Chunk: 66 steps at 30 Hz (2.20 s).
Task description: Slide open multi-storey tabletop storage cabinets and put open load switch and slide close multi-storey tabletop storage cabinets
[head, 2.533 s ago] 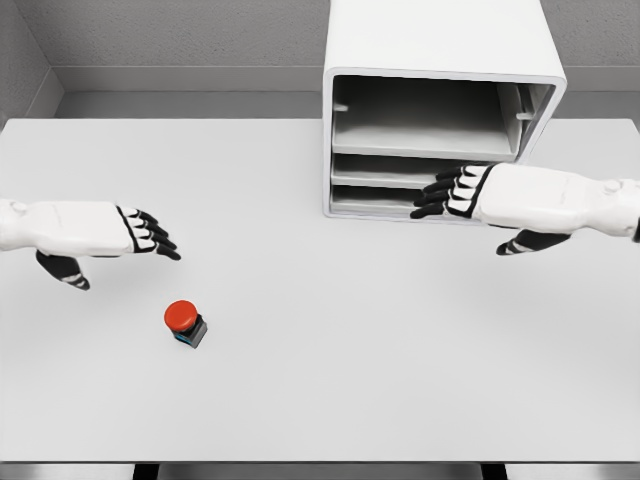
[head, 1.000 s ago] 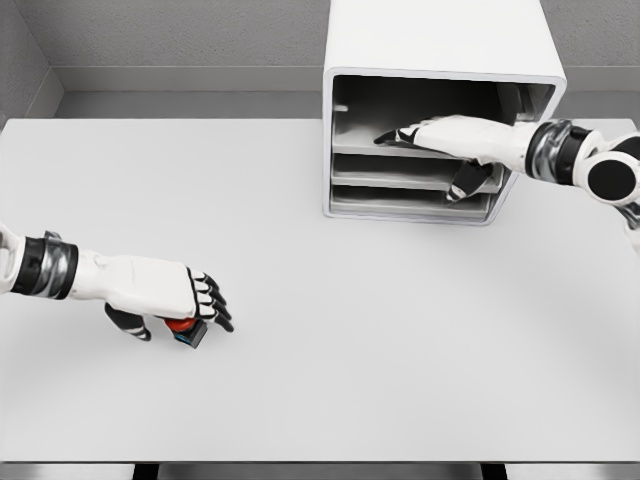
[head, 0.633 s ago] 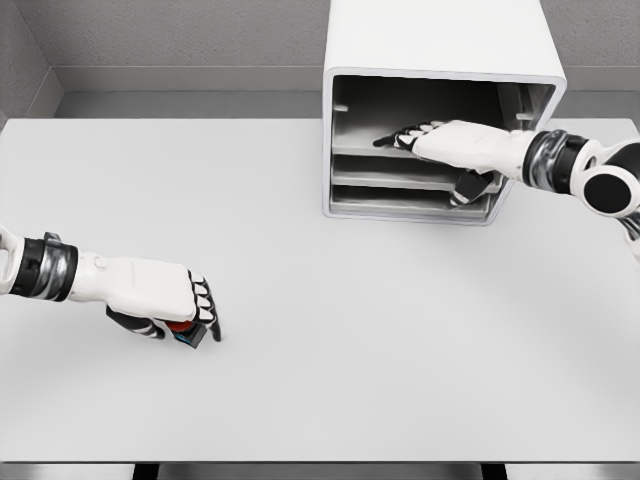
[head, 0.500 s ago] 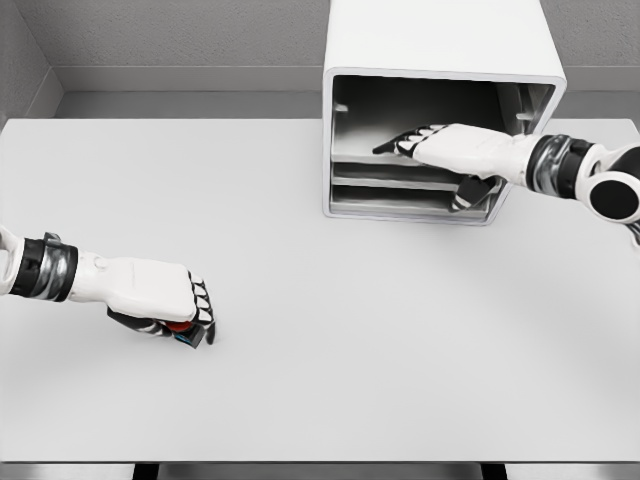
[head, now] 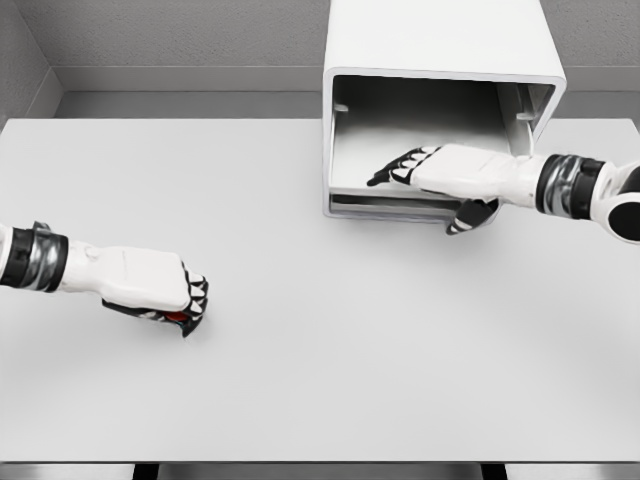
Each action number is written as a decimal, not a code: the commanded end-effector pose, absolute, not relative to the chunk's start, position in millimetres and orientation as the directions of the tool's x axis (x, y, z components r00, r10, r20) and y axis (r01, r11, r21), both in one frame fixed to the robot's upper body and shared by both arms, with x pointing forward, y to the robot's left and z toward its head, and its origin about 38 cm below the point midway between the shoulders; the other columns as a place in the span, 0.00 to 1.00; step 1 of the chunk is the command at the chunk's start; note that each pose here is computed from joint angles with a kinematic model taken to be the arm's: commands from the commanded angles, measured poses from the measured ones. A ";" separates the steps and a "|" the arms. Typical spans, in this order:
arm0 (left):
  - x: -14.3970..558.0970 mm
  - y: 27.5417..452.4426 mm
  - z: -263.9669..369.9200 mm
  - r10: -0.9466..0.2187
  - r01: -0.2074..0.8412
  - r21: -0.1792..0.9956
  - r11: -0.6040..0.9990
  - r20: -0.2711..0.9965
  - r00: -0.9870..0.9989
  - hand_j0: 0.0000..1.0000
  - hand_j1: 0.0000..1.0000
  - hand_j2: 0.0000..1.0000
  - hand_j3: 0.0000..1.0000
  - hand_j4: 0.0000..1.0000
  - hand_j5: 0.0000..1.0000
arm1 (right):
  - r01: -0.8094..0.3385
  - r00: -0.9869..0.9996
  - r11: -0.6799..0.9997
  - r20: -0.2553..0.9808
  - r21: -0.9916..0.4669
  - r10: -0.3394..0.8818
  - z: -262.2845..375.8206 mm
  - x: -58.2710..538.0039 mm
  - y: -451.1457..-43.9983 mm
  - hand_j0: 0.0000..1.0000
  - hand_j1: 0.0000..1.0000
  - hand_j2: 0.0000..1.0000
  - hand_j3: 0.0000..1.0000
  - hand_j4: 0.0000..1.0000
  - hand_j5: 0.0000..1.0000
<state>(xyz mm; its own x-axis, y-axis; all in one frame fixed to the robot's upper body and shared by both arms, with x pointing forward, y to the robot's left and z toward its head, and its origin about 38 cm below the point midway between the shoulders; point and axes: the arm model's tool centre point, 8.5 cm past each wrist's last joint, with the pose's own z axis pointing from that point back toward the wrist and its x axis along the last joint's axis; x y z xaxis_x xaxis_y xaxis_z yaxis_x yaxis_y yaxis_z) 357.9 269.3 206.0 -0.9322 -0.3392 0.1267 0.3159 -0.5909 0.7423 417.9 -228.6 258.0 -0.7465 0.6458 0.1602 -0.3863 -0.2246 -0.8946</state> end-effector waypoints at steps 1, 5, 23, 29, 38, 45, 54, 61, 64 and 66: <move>357.6 272.0 207.2 -0.347 0.321 0.742 -0.589 0.127 -0.929 0.41 0.41 0.41 0.41 0.41 0.41 | -0.393 -0.760 -0.224 0.177 -0.892 0.625 259.7 413.5 -230.4 1.00 1.00 1.00 1.00 1.00 1.00; 359.8 277.4 212.7 -0.359 0.318 0.741 -0.591 0.111 -0.927 0.41 0.41 0.41 0.41 0.41 0.41 | -0.395 -0.761 -0.225 0.181 -0.890 0.623 258.1 412.3 -230.5 1.00 1.00 1.00 1.00 1.00 1.00; 368.1 279.7 236.4 -0.364 0.279 0.764 -0.581 0.063 -0.929 0.42 0.42 0.42 0.42 0.42 0.42 | -0.390 -0.784 -0.242 0.183 -0.889 0.593 254.0 401.9 -248.1 1.00 1.00 1.00 1.00 1.00 1.00; 368.7 280.1 236.8 -0.365 0.279 0.764 -0.581 0.061 -0.929 0.42 0.42 0.42 0.42 0.42 0.42 | -0.374 -0.798 -0.232 0.184 -0.898 0.574 262.6 399.4 -254.5 1.00 1.00 1.00 1.00 1.00 1.00; 369.6 282.8 240.6 -0.371 0.275 0.765 -0.583 0.051 -0.927 0.42 0.42 0.42 0.42 0.42 0.42 | -0.349 -0.831 -0.209 0.199 -0.913 0.520 270.4 393.7 -256.5 1.00 1.00 1.00 1.00 1.00 1.00; 370.1 282.6 241.8 -0.371 0.273 0.766 -0.582 0.050 -0.927 0.42 0.42 0.42 0.42 0.42 0.42 | -0.280 -0.902 -0.257 0.163 -0.925 0.399 273.9 377.1 -264.2 1.00 1.00 1.00 1.00 1.00 1.00; 386.0 246.2 297.0 -0.295 0.145 0.842 -0.520 -0.018 -0.955 0.42 0.42 0.42 0.42 0.42 0.42 | -0.268 -0.871 -0.177 0.160 -0.947 0.464 295.3 368.4 -308.1 1.00 1.00 1.00 1.00 1.00 1.00; 404.3 214.8 327.4 -0.256 0.084 0.895 -0.439 -0.035 -0.966 0.42 0.42 0.42 0.42 0.42 0.42 | -0.299 -0.826 -0.135 0.185 -0.945 0.533 299.1 357.0 -342.3 1.00 1.00 1.00 1.00 1.00 1.00; 405.4 206.8 334.6 -0.239 0.061 0.901 -0.430 -0.048 -0.970 0.42 0.42 0.42 0.42 0.42 0.42 | -0.312 -0.799 -0.131 0.185 -0.941 0.572 297.7 350.1 -359.1 1.00 1.00 1.00 1.00 1.00 1.00; 405.3 199.9 344.3 -0.222 0.050 0.912 -0.406 -0.046 -0.974 0.42 0.42 0.42 0.42 0.42 0.42 | -0.323 -0.770 -0.107 0.195 -0.940 0.607 294.3 342.3 -374.8 1.00 1.00 1.00 1.00 1.00 1.00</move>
